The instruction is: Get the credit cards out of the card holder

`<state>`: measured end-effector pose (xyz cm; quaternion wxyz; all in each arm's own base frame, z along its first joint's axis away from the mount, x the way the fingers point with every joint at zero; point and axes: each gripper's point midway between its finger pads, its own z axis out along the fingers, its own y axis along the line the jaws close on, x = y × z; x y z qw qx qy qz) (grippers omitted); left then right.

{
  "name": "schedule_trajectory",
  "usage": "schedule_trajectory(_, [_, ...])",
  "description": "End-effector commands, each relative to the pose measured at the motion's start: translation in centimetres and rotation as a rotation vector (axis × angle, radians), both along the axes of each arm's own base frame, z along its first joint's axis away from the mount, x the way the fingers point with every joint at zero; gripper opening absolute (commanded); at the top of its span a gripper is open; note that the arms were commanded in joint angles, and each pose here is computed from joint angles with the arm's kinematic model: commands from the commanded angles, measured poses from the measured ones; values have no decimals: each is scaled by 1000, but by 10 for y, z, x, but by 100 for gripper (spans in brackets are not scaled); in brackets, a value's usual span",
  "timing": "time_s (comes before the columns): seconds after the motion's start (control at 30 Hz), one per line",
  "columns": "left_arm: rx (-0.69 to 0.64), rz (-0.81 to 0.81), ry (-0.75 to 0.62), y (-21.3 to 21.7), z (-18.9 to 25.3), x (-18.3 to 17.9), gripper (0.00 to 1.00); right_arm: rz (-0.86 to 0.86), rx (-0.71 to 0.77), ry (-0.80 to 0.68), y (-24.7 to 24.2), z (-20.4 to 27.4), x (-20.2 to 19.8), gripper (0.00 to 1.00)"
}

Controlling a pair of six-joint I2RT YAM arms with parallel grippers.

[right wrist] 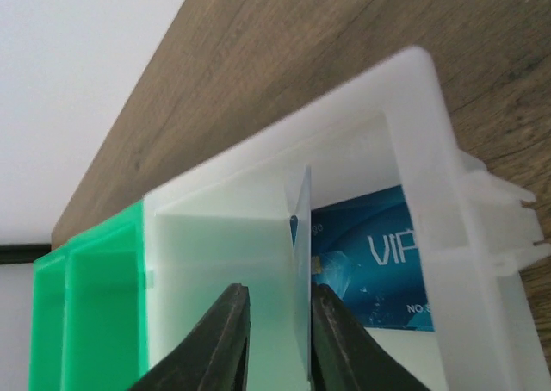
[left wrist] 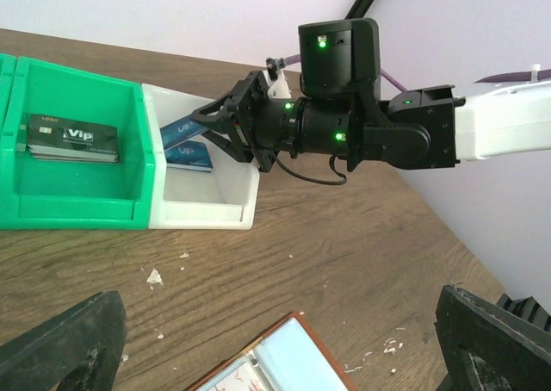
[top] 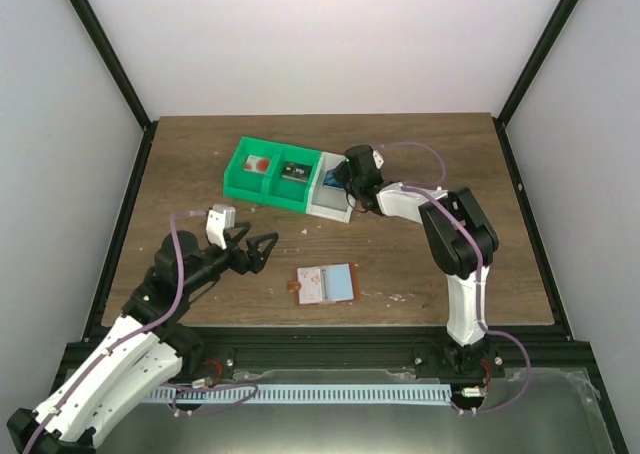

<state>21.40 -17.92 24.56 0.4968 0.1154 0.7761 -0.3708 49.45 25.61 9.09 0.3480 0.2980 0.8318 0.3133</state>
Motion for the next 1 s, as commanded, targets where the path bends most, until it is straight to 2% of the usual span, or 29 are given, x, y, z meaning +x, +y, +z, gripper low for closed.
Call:
schedule_trajectory(0.0, [8, -1, -24, 0, 3, 0, 100, -44, -20, -5, -3, 8, 5, 25])
schedule_trajectory(0.2, [9, 2, -24, 1, 3, 0, 100, -44, -36, -4, -4, 14, 6, 34])
schedule_trajectory(0.47, [7, 2, -25, 1, 4, 0, 100, -62, -48, 1, -8, 21, 5, 41])
schedule_trajectory(0.97, [12, 7, -21, 1, 2, 1, 100, -65, -54, -35, -12, 52, 5, 44])
